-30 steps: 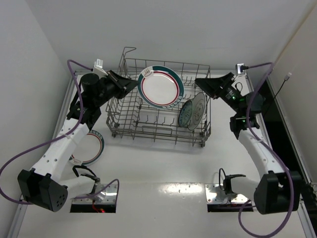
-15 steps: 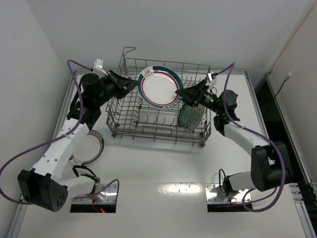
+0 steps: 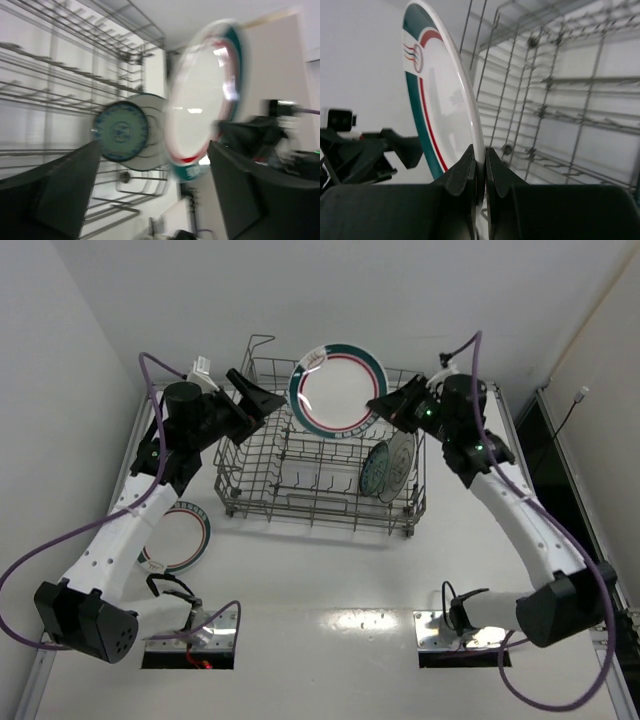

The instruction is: Load the plates into the dish rack

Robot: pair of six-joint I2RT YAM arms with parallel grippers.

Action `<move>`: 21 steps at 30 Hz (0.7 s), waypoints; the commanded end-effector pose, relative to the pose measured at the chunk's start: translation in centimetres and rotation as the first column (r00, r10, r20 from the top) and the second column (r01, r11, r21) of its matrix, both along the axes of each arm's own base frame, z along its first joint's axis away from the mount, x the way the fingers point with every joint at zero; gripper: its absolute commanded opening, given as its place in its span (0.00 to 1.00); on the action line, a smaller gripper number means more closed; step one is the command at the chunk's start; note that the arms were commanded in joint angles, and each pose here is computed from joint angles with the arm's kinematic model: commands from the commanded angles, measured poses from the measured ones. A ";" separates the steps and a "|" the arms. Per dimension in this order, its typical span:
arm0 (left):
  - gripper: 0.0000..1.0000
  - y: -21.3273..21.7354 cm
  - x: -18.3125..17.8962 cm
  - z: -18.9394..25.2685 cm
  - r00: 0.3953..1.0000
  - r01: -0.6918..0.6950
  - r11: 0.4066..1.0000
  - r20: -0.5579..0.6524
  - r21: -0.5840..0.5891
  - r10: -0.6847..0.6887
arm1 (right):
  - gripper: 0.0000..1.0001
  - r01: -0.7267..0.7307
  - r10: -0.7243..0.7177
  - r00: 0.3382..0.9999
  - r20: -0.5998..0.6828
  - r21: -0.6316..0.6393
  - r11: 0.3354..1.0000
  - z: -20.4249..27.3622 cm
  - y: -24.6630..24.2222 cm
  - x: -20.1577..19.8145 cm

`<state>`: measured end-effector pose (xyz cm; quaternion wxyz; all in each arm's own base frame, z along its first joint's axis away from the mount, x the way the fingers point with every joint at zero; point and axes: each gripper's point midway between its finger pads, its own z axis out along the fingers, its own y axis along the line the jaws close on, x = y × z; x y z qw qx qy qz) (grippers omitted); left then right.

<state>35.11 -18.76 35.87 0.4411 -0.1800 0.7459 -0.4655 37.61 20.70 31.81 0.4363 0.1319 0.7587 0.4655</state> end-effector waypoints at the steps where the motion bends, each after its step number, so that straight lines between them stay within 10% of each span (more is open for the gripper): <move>1: 0.97 3.8 0.0 0.1 0.989 -0.143 0.975 -0.008 0.170 0.146 | 0.00 0.279 -0.319 0.946 -0.057 -0.358 0.891 0.4 -7.1 -2.4; 5: 0.98 9.3 -1.3 -0.1 0.920 -0.367 0.877 -0.021 0.309 0.392 | 0.00 0.350 -0.482 0.868 -0.122 -0.539 0.766 -1.7 -10.3 -2.6; 11: 0.98 18.2 -5.7 -3.6 0.624 -0.667 0.575 -0.066 0.474 0.778 | 0.00 0.287 -0.567 0.813 -0.132 -0.756 0.588 -2.9 -11.6 -3.0; 21: 1.00 18.6 -6.1 -5.2 0.609 -0.662 0.558 -0.076 0.501 0.790 | 0.00 0.172 -0.571 0.807 -0.153 -0.864 0.473 -6.6 -9.7 -2.2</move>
